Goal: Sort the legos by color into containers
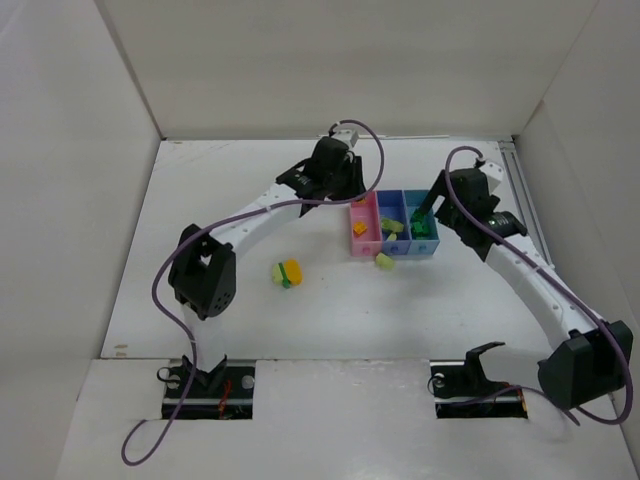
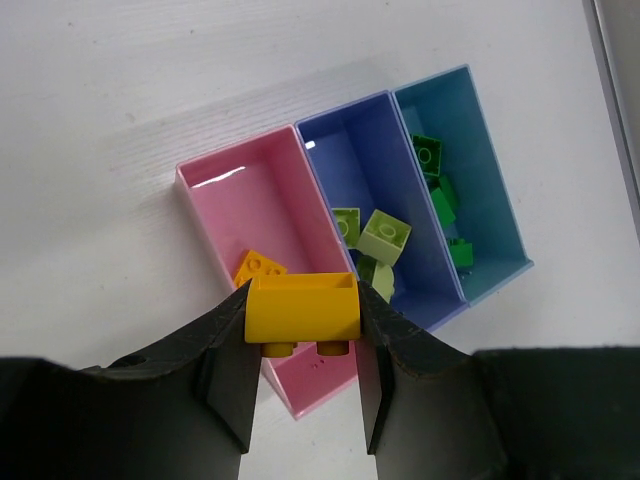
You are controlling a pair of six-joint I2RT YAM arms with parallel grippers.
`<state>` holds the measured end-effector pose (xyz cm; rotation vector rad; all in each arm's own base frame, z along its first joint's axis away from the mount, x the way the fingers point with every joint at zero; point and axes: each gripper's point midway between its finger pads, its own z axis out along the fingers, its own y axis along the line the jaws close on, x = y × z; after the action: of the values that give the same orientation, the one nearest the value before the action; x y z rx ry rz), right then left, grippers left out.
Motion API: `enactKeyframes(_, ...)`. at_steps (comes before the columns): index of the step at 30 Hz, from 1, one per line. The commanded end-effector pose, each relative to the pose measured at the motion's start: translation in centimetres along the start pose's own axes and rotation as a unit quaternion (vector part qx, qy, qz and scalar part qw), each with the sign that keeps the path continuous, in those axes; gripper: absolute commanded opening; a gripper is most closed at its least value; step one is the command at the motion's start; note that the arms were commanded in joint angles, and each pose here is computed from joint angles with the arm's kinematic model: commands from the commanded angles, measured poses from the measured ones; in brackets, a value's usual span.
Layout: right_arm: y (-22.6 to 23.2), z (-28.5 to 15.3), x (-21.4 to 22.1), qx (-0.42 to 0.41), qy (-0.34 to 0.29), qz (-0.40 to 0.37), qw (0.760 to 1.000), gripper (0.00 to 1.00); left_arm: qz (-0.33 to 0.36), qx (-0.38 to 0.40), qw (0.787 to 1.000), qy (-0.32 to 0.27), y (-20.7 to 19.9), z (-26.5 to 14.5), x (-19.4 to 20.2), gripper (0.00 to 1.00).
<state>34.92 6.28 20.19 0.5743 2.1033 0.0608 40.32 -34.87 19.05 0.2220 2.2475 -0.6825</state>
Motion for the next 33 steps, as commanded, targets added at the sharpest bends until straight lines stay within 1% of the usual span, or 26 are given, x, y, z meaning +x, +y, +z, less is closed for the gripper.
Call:
enactKeyframes(1, -1.3, -0.7, -1.1, 0.013, -0.020, 0.017, 1.000, 1.00, 0.022, 0.024, 0.999, -0.008, -1.9, 0.3, -1.2, 0.23)
enactKeyframes(3, -2.2, -0.6, -1.3, 0.023, -0.022, 0.023, 0.999, 1.00, 0.022, 0.026, 0.999, 0.004, -1.8, 1.3, -0.5, 0.27)
enactKeyframes(4, -2.2, -0.6, -1.1, 0.022, -0.016, 0.017, 0.999, 1.00, 0.022, 0.026, 0.999, 0.003, -1.9, 1.5, -0.7, 0.33)
enactKeyframes(5, -2.4, -0.7, -0.8, 0.022, -0.016, 0.017, 0.999, 1.00, 0.022, 0.024, 0.999, 0.007, -1.7, 1.8, -0.4, 0.35)
enactKeyframes(7, -2.5, -0.6, -0.4, 0.020, -0.009, 0.010, 1.000, 1.00, 0.022, 0.027, 0.999, 0.011, -1.7, 2.2, -0.2, 0.38)
enactKeyframes(10, -2.4, -0.5, -0.6, 0.015, -0.010, 0.015, 1.000, 1.00, 0.016, 0.028, 0.999, 0.024, -1.4, 3.4, 0.9, 0.39)
enactKeyframes(11, -2.4, -0.4, -0.1, 0.012, -0.003, 0.008, 1.000, 1.00, 0.016, 0.031, 0.999, 0.018, -1.7, 3.3, 0.4, 0.40)
enactKeyframes(12, -2.6, -0.4, 0.1, 0.014, 0.001, 0.006, 1.000, 1.00, 0.015, 0.031, 0.999, 0.027, -1.5, 3.8, 1.0, 0.43)
enactKeyframes(13, -2.4, -0.5, 0.2, 0.011, 0.003, 0.006, 1.000, 1.00, 0.015, 0.031, 0.999, 0.027, -1.6, 4.1, 1.0, 0.49)
enactKeyframes(15, -2.7, -0.5, 0.5, 0.016, 0.010, 0.003, 1.000, 1.00, 0.015, 0.028, 0.999, 0.033, -1.4, 4.0, 1.2, 0.49)
enactKeyframes(16, -2.8, -0.4, 1.1, 0.012, 0.019, -0.007, 1.000, 1.00, 0.015, 0.028, 0.999, 0.033, -1.4, 4.0, 1.2, 0.52)
enactKeyframes(17, -3.1, -0.5, 1.4, 0.013, 0.021, -0.012, 1.000, 1.00, 0.015, 0.028, 0.999, 0.033, -1.4, 4.0, 1.2, 0.58)
enactKeyframes(18, -3.0, -0.8, 1.3, 0.006, 0.020, -0.020, 1.000, 1.00, 0.015, 0.028, 0.999, 0.033, -1.4, 4.0, 1.2, 0.60)
enactKeyframes(20, -2.6, -0.9, 2.5, -0.010, 0.030, -0.050, 0.998, 1.00, 0.015, 0.027, 0.999, 0.026, -1.6, 3.1, 0.7, 0.61)
enactKeyframes(22, -1.5, -1.3, 3.0, -0.041, 0.029, -0.094, 0.994, 1.00, 0.015, 0.026, 0.999, 0.026, -1.5, 2.5, 0.8, 0.69)
enactKeyframes(23, -0.7, -1.7, 3.6, -0.058, 0.035, -0.111, 0.991, 1.00, 0.016, 0.026, 0.999, 0.015, -1.7, 1.6, 0.1, 0.72)
enactKeyframes(24, 0.5, -2.3, 5.1, -0.080, 0.046, -0.136, 0.986, 1.00, 0.016, 0.024, 0.999, 0.020, -1.4, 1.3, 0.6, 0.78)
enactKeyframes(25, 1.5, -2.6, 5.2, -0.100, 0.037, -0.167, 0.980, 1.00, 0.016, 0.020, 1.000, 0.016, -1.3, 0.7, 0.6, 0.86)
enactKeyframes(26, 2.0, -2.9, 6.2, -0.110, 0.045, -0.179, 0.977, 1.00, 0.016, 0.018, 1.000, -0.001, -1.5, -0.8, -0.4, 0.90)
enactKeyframes(27, 3.3, -3.4, 8.0, -0.135, 0.058, -0.208, 0.967, 1.00, 0.016, 0.014, 1.000, -0.004, -1.2, -1.5, -0.3, 0.94)
enactKeyframes(28, 4.4, -3.3, 8.8, -0.154, 0.061, -0.237, 0.957, 1.00, 0.016, 0.005, 1.000, 0.000, -0.5, -1.9, 0.6, 0.99)
enactKeyframes(29, 4.9, -3.4, 9.8, -0.160, 0.070, -0.248, 0.953, 1.00, 0.011, -0.001, 1.000, -0.004, -0.2, -2.6, 0.7, 1.00)
enactKeyframes(30, 5.3, -3.2, 10.7, -0.167, 0.074, -0.265, 0.947, 1.00, 0.011, -0.008, 1.000, -0.026, -0.1, -4.4, -0.2, 1.00)
enactKeyframes(31, 6.2, -3.1, 12.6, -0.184, 0.091, -0.298, 0.932, 1.00, 0.004, -0.017, 1.000, -0.021, 0.7, -4.8, 1.0, 1.00)
enactKeyframes(32, 6.9, -3.0, 13.5, -0.195, 0.096, -0.311, 0.925, 1.00, -0.004, -0.024, 0.999, -0.025, 1.3, -5.5, 1.0, 1.00)
enactKeyframes(33, 7.1, -3.0, 14.5, -0.202, 0.108, -0.325, 0.918, 1.00, -0.014, -0.021, 0.999, -0.041, 1.1, -7.1, 0.5, 1.00)
